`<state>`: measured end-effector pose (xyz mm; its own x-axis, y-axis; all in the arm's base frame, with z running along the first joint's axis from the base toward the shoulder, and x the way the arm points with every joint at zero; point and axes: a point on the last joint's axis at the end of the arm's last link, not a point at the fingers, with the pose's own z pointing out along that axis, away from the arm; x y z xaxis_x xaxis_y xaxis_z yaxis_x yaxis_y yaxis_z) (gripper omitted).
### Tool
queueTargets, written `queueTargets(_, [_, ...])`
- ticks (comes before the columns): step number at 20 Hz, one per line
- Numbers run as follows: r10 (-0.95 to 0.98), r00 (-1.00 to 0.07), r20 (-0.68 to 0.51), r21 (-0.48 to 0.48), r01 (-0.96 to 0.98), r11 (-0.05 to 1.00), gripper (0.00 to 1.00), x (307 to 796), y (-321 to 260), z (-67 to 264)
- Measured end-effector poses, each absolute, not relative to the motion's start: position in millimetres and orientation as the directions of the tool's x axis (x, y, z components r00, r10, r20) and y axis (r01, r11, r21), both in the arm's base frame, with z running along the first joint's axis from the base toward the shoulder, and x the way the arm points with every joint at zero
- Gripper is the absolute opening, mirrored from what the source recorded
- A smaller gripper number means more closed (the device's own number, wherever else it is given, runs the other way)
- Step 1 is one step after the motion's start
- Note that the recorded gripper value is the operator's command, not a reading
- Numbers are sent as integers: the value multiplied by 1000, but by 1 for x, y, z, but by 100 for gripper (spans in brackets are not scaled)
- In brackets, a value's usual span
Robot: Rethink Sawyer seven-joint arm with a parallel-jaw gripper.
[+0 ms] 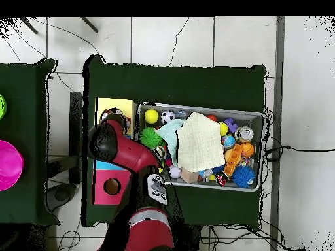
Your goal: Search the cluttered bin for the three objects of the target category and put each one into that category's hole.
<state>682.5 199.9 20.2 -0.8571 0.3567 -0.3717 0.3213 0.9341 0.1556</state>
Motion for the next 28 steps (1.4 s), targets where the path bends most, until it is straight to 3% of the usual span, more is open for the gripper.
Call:
queueTargets(2, [360,-856,-370,159,323,933,0,683,199,20])
queueTargets(3, [364,-855,-369,163,325,931,100,684,199,20])
queueTargets(28, [370,-860,-351,177,328,928,100,685,201,23])
